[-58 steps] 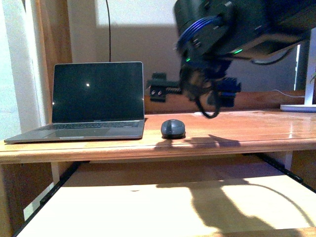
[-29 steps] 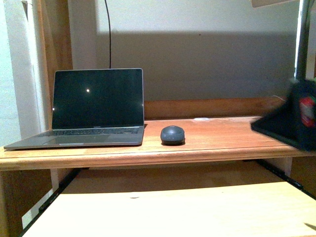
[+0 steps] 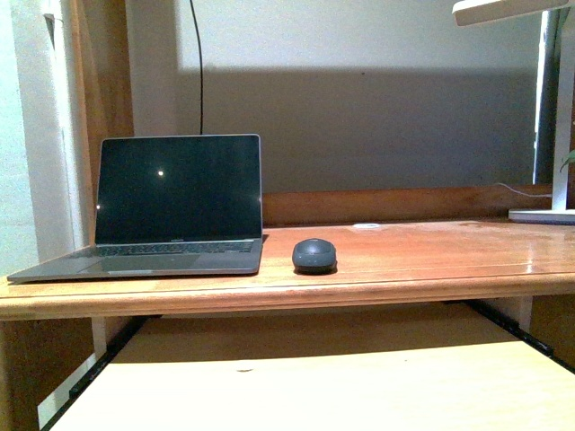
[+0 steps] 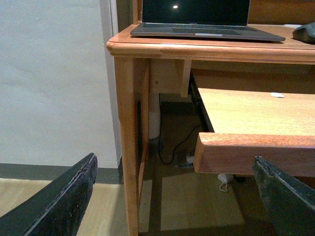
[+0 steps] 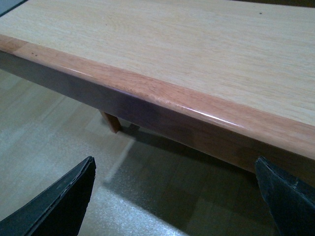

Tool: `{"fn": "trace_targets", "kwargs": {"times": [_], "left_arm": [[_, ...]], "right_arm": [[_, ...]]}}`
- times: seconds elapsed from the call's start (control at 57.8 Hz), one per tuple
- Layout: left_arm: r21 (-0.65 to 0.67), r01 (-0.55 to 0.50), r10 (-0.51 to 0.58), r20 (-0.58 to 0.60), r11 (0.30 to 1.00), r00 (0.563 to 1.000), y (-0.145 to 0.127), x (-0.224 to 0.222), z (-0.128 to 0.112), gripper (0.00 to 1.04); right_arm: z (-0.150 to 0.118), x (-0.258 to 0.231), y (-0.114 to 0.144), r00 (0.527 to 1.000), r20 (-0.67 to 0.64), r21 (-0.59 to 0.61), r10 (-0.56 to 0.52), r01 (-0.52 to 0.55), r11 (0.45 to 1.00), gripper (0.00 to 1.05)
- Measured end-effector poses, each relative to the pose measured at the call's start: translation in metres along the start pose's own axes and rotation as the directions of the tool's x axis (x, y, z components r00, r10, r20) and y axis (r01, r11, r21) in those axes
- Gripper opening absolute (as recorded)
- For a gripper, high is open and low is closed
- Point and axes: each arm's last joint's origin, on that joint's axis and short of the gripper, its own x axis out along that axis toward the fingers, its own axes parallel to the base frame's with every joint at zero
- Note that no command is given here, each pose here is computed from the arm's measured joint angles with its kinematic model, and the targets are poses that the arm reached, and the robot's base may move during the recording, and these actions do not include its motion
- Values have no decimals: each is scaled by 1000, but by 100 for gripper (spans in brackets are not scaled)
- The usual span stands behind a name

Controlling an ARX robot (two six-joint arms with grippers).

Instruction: Place mouse

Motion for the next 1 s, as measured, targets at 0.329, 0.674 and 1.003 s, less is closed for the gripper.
{"fn": "trace_targets", "kwargs": {"times": [0.329,0.674,1.003], "left_arm": [[0,0,0,0,1000,1000,0,0,0,97],[0,0,0,0,1000,1000,0,0,0,97],[0,0,0,0,1000,1000,0,0,0,97]], "right_arm": [[22,81,19,996,4,-3,-90,90,996,97],[63,180,17,955,45,78,-292,288,955,97],[77,223,19,933,46,100,-356,350,931,97]]}}
